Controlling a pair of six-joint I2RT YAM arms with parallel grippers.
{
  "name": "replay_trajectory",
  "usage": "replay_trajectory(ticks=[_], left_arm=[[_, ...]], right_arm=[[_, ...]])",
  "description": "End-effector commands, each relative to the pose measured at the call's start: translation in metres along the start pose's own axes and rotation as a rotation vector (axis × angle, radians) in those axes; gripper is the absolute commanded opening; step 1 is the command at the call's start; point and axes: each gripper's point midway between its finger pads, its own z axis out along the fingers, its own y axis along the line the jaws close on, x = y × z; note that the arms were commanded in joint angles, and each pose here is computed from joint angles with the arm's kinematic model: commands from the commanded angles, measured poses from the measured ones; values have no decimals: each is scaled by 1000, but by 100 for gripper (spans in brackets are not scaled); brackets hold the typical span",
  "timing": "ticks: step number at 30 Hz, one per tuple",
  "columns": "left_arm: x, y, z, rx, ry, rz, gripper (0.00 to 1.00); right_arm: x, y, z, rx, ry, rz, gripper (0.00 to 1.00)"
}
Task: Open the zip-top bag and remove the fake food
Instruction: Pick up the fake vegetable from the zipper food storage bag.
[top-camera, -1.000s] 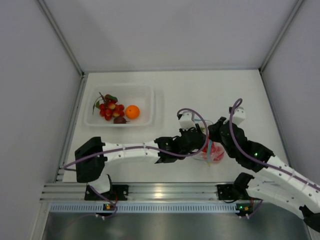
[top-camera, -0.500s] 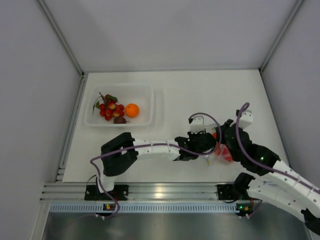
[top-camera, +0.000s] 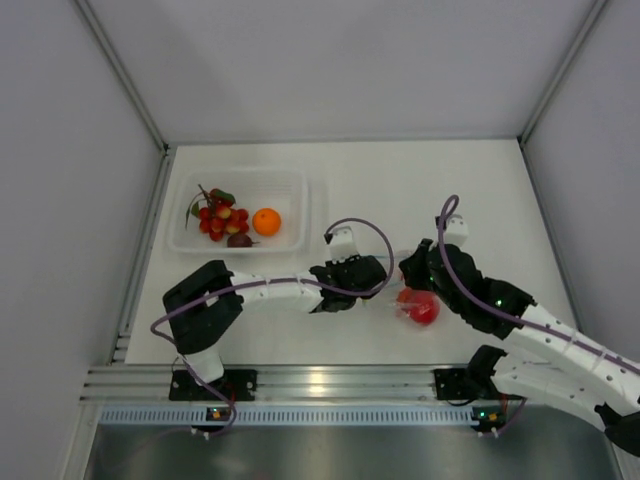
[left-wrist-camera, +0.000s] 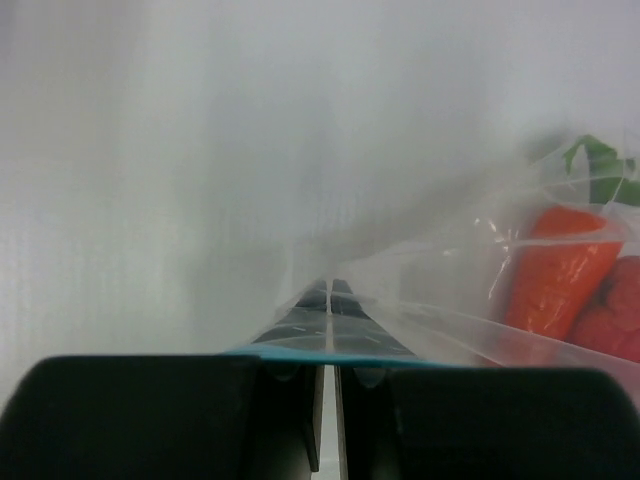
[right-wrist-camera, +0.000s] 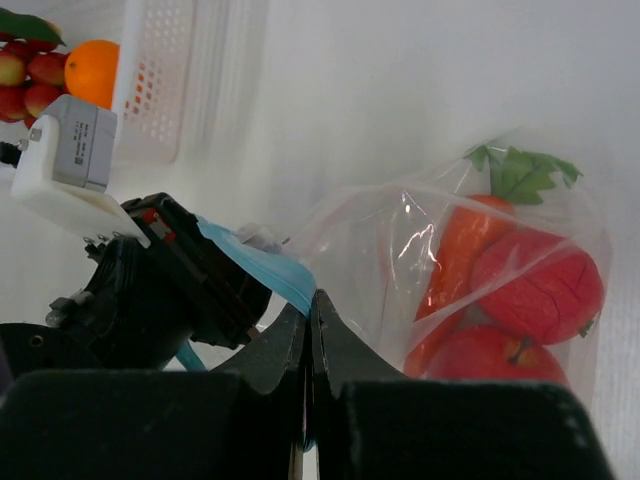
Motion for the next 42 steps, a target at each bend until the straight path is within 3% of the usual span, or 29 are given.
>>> replay_trajectory(ticks=[1, 6, 7, 10, 12, 13, 18, 21, 26, 34, 42], left_arm=[[-26, 47, -9, -103, -51, -6, 11], [-35, 55, -31, -42, -17, -10, 17], [-33, 49, -37, -5, 14, 8, 23], [-45, 18, -65, 129, 33, 38, 35], [-47, -5, -84, 213, 40, 69, 37], [-44, -12, -91, 242, 53, 86, 44], [-18, -61, -118, 364, 98, 170, 49], [-6, -86, -124, 383, 87, 184, 59], [18, -110, -104, 352, 95, 212, 61], [38, -114, -74, 288, 88, 245, 62], [65, -112, -43, 233, 125, 229, 66]], right_arm=[[-25, 54, -1, -170, -47, 122, 0], [-19, 89, 3, -229, -18, 132, 0], [-16, 92, 4, -229, -14, 128, 0], [-18, 85, 6, -208, -52, 166, 0], [-19, 79, 5, -211, -83, 211, 0], [-17, 72, 2, -217, -96, 236, 0], [-24, 45, -9, -170, -137, 246, 0], [-32, 26, -17, -131, -158, 233, 0], [-23, -4, -22, -66, -158, 213, 0], [-19, -43, -25, 38, -176, 178, 0], [-5, -38, -8, -51, -114, 232, 0]])
